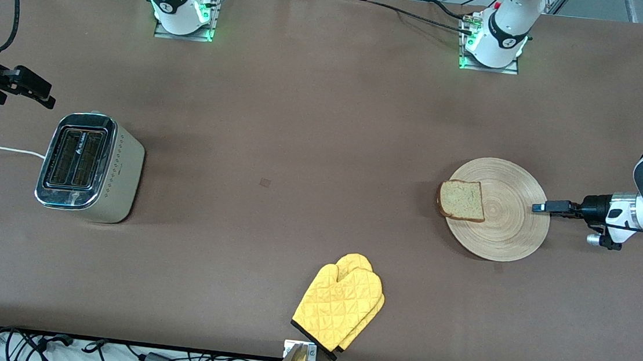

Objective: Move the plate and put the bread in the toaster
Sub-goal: 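Grasp the wooden plate rim with the left gripper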

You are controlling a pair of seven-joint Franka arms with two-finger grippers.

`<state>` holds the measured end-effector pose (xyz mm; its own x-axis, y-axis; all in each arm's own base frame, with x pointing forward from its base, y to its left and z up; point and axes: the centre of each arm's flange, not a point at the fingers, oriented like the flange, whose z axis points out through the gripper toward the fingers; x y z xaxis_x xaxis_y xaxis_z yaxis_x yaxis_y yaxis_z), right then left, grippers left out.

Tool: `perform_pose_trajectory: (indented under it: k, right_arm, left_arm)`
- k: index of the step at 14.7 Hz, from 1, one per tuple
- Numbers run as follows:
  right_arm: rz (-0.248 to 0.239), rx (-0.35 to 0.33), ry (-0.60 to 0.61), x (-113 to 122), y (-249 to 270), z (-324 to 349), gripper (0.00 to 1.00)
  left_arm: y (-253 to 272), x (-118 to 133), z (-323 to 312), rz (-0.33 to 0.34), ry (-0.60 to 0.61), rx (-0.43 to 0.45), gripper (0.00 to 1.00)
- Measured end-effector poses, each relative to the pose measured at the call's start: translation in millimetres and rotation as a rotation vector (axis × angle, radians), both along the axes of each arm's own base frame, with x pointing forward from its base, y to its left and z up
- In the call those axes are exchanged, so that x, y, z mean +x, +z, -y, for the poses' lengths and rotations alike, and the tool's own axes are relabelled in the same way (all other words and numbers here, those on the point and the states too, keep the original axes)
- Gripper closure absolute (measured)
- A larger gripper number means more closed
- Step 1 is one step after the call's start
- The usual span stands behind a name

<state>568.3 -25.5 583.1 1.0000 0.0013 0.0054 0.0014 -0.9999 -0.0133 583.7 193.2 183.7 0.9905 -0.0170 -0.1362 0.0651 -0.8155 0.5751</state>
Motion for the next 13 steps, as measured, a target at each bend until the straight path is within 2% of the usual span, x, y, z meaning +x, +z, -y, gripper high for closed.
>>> perform_pose_trajectory:
  k: [4, 5, 6, 7, 9, 13]
  right_arm:
    - [0.009, 0.000, 0.000, 1, 1, 0, 0.00]
    - [0.012, -0.001, 0.000, 1, 1, 0, 0.00]
    - [0.013, -0.001, 0.001, 1, 1, 0, 0.00]
    - [0.014, -0.001, 0.001, 1, 1, 0, 0.00]
    - [0.014, -0.001, 0.001, 2, 1, 0, 0.00]
    - [0.015, -0.001, 0.001, 2, 1, 0, 0.00]
  left_arm:
    - [-15, -7, -10, 0.021, 0.011, -0.052, 0.21]
    - [-18, -8, -11, 0.025, 0.014, -0.063, 0.27]
    - [-21, -10, -13, 0.024, 0.015, -0.069, 0.27]
    - [-23, -11, -15, 0.021, 0.019, -0.075, 0.31]
    - [-23, -13, -17, 0.021, 0.027, -0.088, 0.52]
    - [-22, -14, -14, 0.011, 0.034, -0.119, 0.60]
